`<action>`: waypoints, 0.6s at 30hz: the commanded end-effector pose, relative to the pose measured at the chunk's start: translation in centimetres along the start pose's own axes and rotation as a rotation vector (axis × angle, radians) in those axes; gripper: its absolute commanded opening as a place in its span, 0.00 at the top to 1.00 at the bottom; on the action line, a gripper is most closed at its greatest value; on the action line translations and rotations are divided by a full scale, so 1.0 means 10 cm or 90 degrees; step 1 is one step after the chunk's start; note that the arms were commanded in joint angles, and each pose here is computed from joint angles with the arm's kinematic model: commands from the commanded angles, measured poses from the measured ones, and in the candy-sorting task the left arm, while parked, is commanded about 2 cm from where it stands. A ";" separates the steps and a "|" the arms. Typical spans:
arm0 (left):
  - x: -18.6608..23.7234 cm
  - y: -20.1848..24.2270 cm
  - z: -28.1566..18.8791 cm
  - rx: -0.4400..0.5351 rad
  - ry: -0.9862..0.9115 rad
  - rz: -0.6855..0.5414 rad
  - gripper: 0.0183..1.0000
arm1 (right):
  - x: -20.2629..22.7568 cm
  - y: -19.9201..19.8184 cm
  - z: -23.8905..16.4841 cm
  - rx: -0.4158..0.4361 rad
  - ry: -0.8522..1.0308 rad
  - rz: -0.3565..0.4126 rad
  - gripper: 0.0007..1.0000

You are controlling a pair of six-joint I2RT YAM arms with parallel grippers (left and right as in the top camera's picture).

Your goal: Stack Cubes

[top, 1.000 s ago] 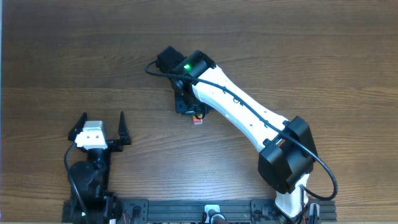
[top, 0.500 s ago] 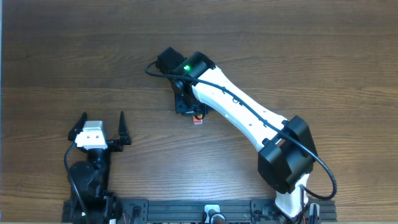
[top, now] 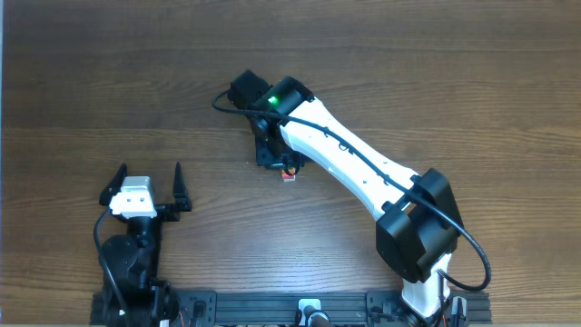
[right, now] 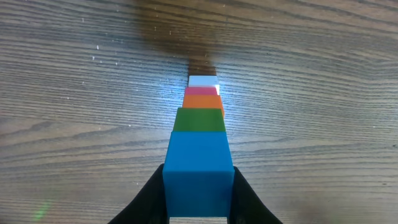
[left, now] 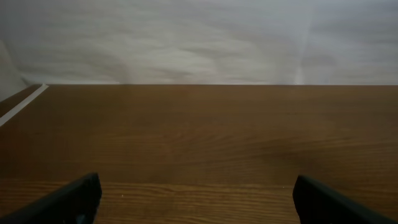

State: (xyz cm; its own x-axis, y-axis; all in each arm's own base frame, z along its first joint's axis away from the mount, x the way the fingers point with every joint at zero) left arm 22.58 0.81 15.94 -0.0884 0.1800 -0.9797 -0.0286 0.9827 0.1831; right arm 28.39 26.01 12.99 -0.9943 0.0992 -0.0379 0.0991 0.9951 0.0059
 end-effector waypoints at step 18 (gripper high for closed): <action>0.00 -0.01 0.00 0.005 -0.005 0.009 0.00 | -0.01 -0.02 0.08 0.007 0.011 0.002 0.74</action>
State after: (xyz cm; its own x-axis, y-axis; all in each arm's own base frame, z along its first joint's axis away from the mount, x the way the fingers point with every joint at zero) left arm 22.58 0.81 15.94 -0.0884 0.1800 -0.9797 -0.0286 0.9827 0.1831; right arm 28.39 26.01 12.99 -0.9947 0.0958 -0.0379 0.0957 0.9954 0.0058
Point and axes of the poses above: each gripper's point midway between its finger pads, its own z axis out along the fingers, its own y axis along the line the jaws close on, x = y × z, the point moved 2 cm from there along -z, back along the fingers, and after that the axes turned 10 degrees about z, right-handed, at the moved point
